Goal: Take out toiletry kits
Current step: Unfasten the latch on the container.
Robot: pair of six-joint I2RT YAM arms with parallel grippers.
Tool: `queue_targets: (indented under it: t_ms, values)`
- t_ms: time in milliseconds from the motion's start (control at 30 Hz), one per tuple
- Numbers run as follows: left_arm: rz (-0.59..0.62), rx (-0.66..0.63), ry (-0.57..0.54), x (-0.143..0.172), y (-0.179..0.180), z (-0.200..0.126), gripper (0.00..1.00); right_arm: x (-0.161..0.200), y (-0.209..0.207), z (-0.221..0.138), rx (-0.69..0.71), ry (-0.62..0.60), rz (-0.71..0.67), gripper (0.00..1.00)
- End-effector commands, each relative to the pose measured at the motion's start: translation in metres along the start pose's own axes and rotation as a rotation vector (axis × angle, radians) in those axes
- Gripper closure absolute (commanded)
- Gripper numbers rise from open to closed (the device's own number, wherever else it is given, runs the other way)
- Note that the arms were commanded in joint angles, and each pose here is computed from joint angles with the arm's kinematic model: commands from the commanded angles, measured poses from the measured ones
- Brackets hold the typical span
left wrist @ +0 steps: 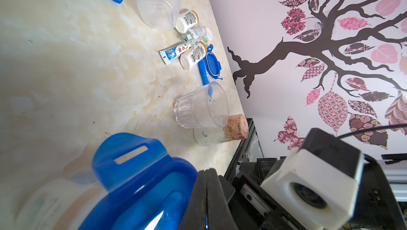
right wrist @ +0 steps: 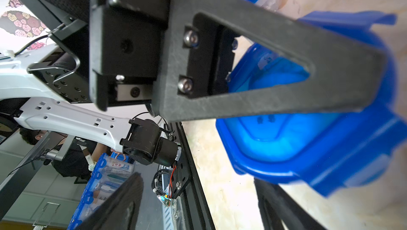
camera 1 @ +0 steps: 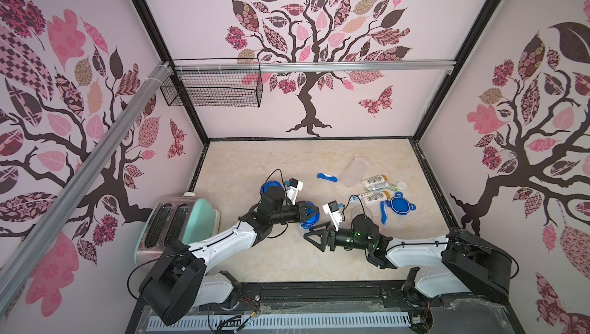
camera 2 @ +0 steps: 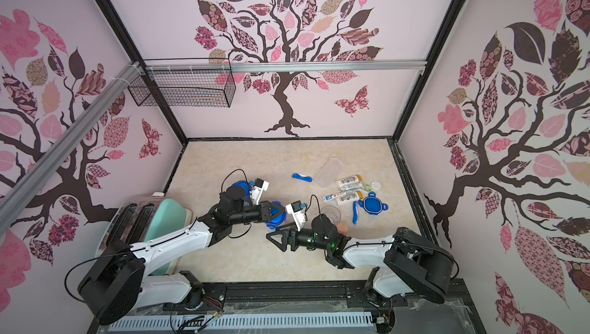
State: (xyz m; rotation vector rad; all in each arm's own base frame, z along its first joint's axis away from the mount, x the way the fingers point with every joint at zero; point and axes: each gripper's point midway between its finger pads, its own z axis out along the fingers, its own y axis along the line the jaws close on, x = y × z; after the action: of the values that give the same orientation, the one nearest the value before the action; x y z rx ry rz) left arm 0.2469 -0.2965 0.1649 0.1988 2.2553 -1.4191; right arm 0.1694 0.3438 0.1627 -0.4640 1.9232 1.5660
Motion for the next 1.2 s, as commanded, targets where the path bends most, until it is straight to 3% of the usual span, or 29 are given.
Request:
queue_targets:
  t_ms: [0, 367, 667, 1167]
  values:
    - [-0.093, -0.179, 0.104, 0.041, 0.057, 0.002, 0.95, -0.023, 0.013, 0.007, -0.029, -0.073, -0.064, 0.18]
    - [-0.1, -0.197, 0.115, 0.047, 0.066, 0.003, 0.95, -0.021, 0.004, 0.009, 0.024, -0.063, -0.129, 0.2]
    - [-0.104, -0.2, 0.126, 0.051, 0.069, 0.004, 0.95, -0.024, 0.014, 0.011, -0.022, -0.058, -0.186, 0.2]
    - [-0.11, -0.21, 0.134, 0.055, 0.074, 0.005, 0.95, -0.028, 0.064, 0.0, -0.268, -0.108, -0.333, 0.2]
